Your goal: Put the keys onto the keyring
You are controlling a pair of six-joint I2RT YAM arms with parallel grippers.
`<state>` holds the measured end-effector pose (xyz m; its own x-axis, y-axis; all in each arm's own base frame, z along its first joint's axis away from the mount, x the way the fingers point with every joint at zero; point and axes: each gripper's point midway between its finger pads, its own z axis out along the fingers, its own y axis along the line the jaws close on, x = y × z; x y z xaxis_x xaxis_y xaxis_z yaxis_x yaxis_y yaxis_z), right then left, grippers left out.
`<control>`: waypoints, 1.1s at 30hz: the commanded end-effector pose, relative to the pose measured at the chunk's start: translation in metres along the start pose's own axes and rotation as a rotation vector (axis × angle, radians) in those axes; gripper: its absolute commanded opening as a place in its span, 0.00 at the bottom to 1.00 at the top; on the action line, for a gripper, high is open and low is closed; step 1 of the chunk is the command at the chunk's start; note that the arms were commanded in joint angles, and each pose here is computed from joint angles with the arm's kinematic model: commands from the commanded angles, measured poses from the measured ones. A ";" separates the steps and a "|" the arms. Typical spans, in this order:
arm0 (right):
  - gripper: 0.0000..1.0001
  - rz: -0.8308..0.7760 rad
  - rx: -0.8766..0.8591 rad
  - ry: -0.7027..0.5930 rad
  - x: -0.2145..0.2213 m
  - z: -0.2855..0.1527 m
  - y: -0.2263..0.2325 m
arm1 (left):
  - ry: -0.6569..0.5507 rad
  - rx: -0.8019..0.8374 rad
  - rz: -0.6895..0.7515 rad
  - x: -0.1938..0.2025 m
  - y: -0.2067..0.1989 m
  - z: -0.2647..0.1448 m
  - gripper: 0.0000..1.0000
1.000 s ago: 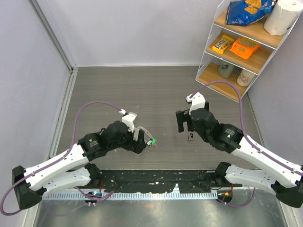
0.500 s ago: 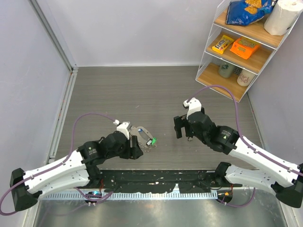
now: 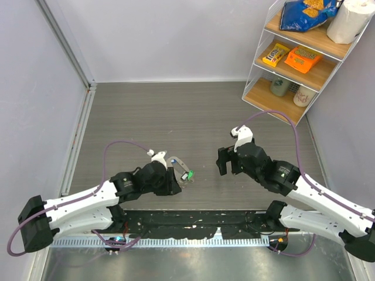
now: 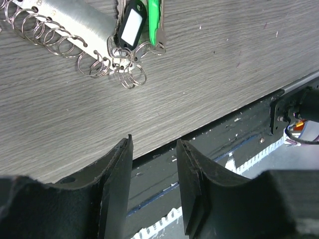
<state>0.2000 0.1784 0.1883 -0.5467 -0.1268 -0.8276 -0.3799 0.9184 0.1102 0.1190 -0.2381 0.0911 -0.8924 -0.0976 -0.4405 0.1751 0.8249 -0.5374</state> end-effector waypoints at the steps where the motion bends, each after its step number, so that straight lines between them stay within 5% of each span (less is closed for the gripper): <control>1: 0.93 0.057 -0.111 -0.025 -0.002 0.001 0.022 | -0.040 0.027 -0.008 -0.012 -0.013 0.006 0.46; 11: 0.83 -0.199 -0.379 0.054 0.050 0.004 0.100 | -0.103 -0.098 0.060 -0.026 0.011 -0.004 0.49; 16: 0.83 -0.347 -0.426 0.073 0.081 0.010 0.123 | -0.189 -0.130 0.095 -0.038 0.025 -0.020 0.62; 21: 0.78 -0.463 -0.426 -0.049 0.086 0.022 0.139 | -0.266 -0.137 0.140 -0.045 0.038 -0.034 0.78; 33: 0.72 -0.761 -0.518 -0.256 0.103 0.045 0.163 | -0.376 -0.013 0.230 -0.054 0.030 -0.043 0.86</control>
<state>0.1081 0.3110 0.0796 -0.0282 -0.5561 -0.8307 -0.8959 0.3827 -0.2257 0.1453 -0.1800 0.1175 -0.6795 -0.0998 -0.7268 0.2969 0.8685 -0.3968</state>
